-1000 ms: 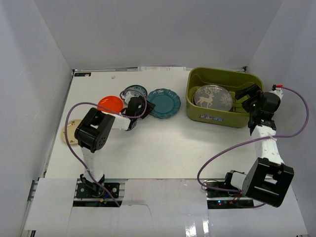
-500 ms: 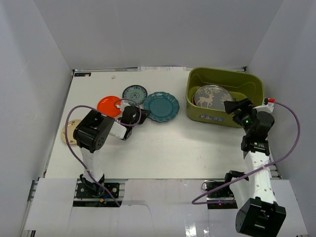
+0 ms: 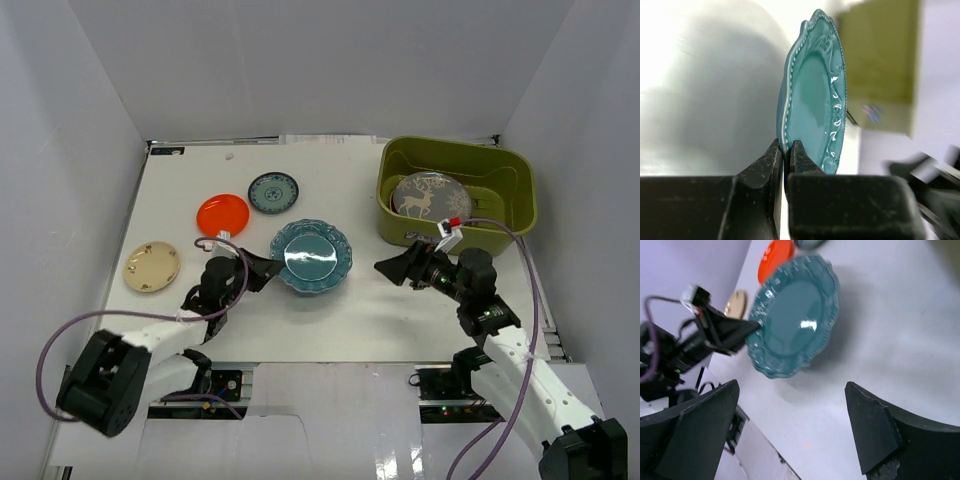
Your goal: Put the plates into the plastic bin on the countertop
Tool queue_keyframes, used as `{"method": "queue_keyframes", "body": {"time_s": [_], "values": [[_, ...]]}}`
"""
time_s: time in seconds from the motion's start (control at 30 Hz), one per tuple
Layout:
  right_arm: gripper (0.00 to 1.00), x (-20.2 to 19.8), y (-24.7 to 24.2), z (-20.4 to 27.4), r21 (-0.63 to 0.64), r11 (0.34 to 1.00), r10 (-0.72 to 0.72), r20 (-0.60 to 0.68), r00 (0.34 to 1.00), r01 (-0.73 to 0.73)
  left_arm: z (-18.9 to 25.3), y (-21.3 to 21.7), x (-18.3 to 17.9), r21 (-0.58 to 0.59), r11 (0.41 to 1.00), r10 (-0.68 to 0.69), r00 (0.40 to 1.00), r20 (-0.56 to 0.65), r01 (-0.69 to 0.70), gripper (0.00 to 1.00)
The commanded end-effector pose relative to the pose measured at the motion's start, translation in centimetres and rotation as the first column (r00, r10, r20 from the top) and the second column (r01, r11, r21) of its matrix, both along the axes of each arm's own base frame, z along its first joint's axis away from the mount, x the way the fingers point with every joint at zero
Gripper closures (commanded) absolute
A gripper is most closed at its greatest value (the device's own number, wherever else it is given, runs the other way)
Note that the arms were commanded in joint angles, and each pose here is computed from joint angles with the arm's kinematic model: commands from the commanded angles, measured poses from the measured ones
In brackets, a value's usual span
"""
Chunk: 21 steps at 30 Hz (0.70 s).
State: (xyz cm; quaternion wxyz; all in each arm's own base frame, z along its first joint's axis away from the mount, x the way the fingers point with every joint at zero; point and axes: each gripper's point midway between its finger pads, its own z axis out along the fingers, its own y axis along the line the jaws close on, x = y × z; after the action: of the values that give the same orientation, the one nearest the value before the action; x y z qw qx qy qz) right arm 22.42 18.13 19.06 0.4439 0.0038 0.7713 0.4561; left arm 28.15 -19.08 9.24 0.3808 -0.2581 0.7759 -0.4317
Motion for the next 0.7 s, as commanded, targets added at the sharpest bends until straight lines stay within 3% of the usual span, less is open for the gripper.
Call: {"method": "queue_keyframes", "body": {"time_s": [0.0,0.13,0.27,0.5,0.67], "values": [[0.09,-2.5,1.6,-3.7,-0.009,0.996,0.09,-0.092,0.992,-0.091,9.2,-1.8,-2.5,-0.159,0.972,-0.131,0.959,0.253,0.175,1.0],[0.1,-4.6,3.4,-6.2,0.028,0.984,0.177,-0.164,0.971,-0.175,10.1,-1.6,-5.5,-0.165,0.954,-0.2,0.942,0.268,0.249,1.0],[0.1,-6.0,6.0,-4.0,0.091,0.953,0.295,-0.09,0.951,-0.287,10.3,-1.6,-6.9,-0.143,0.948,-0.242,0.936,0.257,0.284,1.0],[0.08,-7.0,6.6,-2.6,0.106,0.938,0.338,-0.049,0.94,-0.331,11.9,-0.6,-7.0,-0.108,0.964,-0.203,0.936,0.289,0.243,1.0],[0.09,-7.1,6.2,-2.3,0.108,0.942,0.32,-0.014,0.947,-0.317,13.5,-1.3,-7.1,-0.088,0.952,-0.25,0.911,0.328,0.293,1.0]]}}
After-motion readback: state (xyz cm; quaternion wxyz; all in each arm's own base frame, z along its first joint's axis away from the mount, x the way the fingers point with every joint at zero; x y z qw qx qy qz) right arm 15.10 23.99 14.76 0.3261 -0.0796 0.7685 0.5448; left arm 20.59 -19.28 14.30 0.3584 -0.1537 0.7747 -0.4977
